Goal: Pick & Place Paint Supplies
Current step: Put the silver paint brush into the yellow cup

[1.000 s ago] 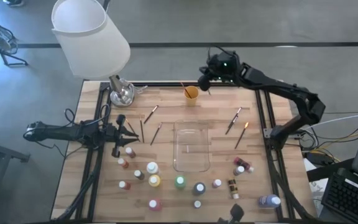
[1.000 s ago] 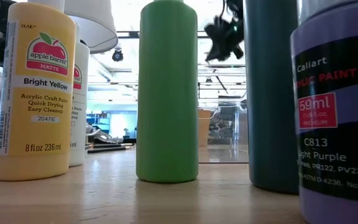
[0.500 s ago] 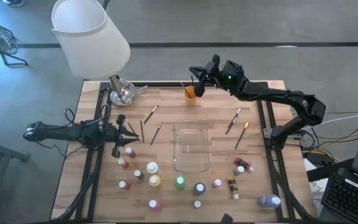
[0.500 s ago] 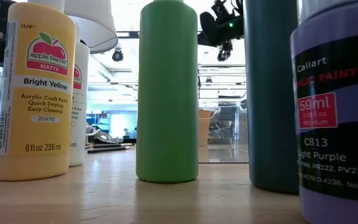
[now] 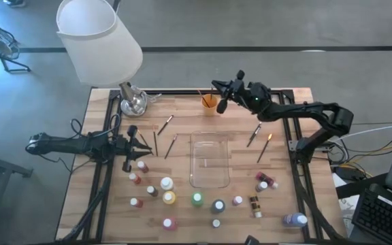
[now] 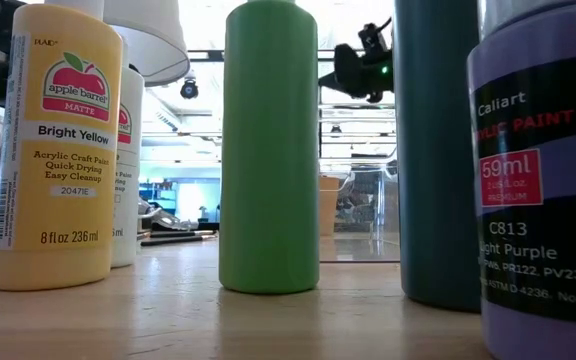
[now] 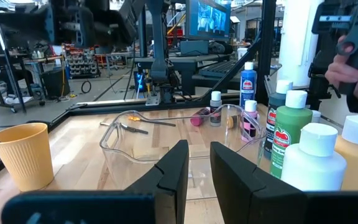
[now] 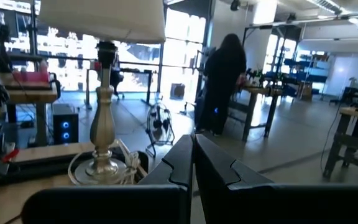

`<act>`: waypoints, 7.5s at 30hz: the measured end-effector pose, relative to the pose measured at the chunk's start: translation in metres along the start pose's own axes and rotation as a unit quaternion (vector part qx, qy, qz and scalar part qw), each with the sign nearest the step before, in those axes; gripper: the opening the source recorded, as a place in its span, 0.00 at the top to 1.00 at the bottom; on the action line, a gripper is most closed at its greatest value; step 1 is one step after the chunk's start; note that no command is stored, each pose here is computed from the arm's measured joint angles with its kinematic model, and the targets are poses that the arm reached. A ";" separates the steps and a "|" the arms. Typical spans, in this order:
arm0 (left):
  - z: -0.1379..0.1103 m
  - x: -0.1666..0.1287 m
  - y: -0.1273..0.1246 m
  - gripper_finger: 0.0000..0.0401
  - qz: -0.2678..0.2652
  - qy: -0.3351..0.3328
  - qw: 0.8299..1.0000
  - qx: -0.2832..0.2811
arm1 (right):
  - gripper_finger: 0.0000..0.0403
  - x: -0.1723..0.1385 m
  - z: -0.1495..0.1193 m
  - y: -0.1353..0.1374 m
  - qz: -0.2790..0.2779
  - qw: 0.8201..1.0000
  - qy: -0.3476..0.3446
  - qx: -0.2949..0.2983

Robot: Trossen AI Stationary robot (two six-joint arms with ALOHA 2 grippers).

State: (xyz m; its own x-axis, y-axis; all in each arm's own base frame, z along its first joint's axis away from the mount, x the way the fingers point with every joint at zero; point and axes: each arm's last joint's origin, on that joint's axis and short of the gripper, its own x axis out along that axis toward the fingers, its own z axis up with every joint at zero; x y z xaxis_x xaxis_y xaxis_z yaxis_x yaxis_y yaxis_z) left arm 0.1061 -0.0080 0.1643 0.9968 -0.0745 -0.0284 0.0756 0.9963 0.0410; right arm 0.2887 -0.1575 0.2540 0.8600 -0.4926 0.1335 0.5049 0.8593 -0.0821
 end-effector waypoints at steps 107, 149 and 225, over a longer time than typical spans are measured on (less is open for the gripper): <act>0.000 0.000 0.000 0.82 0.000 0.000 1.000 0.000 | 0.50 -0.089 0.021 -0.025 -0.265 0.781 0.545 0.150; 0.000 0.000 0.000 0.82 0.000 0.000 1.000 0.000 | 0.55 -0.129 -0.099 -0.063 -0.460 0.628 0.497 0.382; 0.000 0.000 0.000 0.82 -0.002 0.000 1.000 0.000 | 0.98 -0.099 -0.109 -0.079 -0.375 0.693 0.487 0.378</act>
State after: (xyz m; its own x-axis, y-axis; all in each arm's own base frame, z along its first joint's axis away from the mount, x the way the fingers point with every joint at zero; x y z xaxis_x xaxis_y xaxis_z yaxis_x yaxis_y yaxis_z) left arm 0.1061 -0.0081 0.1643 0.9965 -0.0781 -0.0292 0.0792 0.9960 0.0409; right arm 0.1716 -0.1919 0.1398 0.2059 -0.3829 -0.9005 0.9699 -0.0424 0.2397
